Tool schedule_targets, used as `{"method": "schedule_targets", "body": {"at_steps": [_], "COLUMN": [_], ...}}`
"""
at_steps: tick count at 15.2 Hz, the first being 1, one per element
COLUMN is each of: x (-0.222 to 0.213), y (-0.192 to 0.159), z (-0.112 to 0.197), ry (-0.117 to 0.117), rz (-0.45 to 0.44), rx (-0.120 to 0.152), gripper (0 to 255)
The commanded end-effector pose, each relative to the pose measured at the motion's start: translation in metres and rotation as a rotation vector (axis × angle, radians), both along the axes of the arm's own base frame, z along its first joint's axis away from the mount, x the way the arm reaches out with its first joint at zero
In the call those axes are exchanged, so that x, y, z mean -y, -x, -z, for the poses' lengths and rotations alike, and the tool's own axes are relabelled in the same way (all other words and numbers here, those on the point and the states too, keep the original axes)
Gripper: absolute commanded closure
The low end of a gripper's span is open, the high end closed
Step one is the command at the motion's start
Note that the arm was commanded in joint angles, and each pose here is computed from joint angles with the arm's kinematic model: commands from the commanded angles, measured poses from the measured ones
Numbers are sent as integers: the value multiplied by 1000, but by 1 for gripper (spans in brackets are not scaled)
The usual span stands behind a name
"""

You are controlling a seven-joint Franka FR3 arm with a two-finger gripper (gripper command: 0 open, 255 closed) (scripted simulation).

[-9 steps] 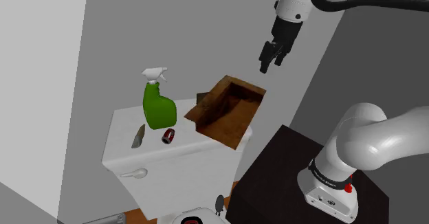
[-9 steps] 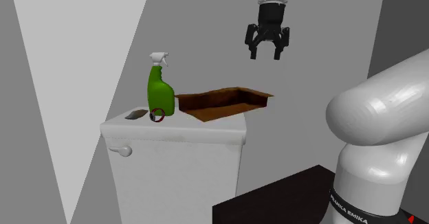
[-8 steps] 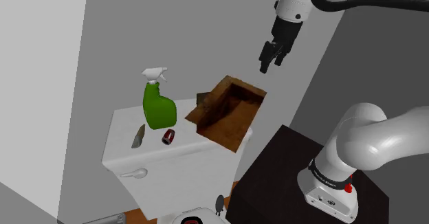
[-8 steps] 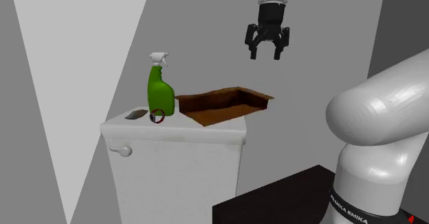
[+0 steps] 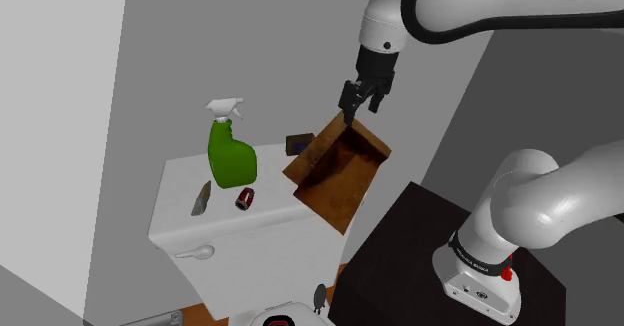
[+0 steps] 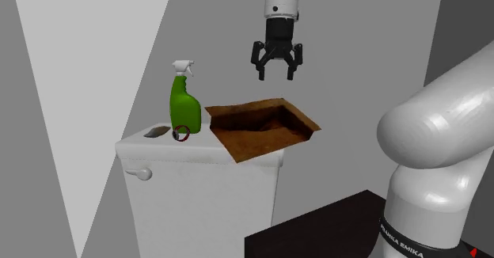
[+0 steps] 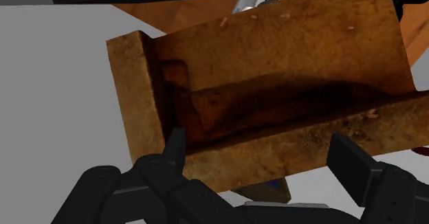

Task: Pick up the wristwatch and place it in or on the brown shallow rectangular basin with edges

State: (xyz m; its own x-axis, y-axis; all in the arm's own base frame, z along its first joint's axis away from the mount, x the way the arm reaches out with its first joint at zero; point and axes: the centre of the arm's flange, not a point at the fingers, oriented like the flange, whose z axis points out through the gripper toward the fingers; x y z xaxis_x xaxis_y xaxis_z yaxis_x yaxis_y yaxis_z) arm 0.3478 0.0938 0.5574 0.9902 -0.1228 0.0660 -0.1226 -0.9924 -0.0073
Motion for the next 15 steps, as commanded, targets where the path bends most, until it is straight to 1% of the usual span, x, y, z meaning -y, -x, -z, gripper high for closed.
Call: {"method": "schedule_targets", "body": {"at_steps": [1,15], "x": [-24,-178], "y": [-11,-93], "z": [11,83], "ry": [0,4], "rz": [5,36], "rx": [-7,-59], "gripper": [0,0]}}
